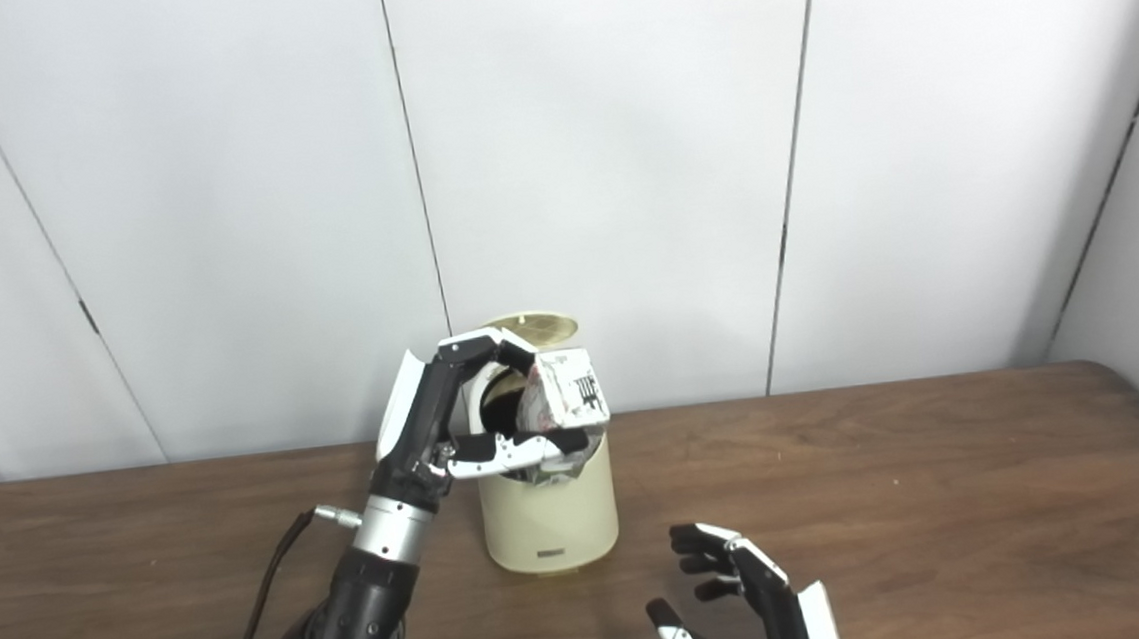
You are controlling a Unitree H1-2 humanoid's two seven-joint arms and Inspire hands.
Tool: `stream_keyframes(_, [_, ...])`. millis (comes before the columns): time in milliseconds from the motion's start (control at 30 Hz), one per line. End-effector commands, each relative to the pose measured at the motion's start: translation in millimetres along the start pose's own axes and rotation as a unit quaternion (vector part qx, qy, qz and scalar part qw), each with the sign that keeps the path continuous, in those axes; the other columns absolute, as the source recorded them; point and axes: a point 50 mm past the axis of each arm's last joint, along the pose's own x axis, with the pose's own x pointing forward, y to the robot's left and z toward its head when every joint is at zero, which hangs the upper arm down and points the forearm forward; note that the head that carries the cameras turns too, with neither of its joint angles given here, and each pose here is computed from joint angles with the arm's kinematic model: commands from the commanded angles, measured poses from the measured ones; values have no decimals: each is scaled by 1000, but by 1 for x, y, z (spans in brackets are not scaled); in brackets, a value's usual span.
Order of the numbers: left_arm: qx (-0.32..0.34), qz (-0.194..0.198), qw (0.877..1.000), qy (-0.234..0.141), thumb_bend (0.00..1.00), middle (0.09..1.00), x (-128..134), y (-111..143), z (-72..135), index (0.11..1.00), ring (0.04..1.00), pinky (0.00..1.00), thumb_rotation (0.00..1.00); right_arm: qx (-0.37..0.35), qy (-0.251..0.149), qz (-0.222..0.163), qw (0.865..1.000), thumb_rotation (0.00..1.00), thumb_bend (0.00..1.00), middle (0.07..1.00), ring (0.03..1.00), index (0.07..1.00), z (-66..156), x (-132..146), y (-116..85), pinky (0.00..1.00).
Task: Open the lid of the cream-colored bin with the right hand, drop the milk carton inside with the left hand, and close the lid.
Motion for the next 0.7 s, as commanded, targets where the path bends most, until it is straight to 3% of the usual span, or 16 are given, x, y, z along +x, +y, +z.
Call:
stream_keyframes(0, [12, 25, 998, -62, 499, 488, 34, 12, 20, 429, 521, 625, 0, -4, 17, 5, 1000, 258, 227, 696, 668, 690, -9, -19, 1, 564])
stream_keyframes(233, [38, 44, 995, -75, 500, 486, 45, 15, 19, 431, 517, 626, 0, -3, 13, 6, 1000, 252, 219, 693, 661, 688, -9, -22, -1, 548])
stream_keyframes(400, [52, 55, 994, -79, 504, 496, 52, 19, 17, 460, 447, 553, 0, -10, 11, 7, 1000, 270, 222, 694, 661, 689, -7, -24, -1, 545])
stream_keyframes(667, [58, 52, 995, -67, 503, 500, 51, 18, 9, 458, 441, 520, 0, -16, 15, 5, 1000, 240, 216, 691, 650, 690, -4, -27, 0, 533])
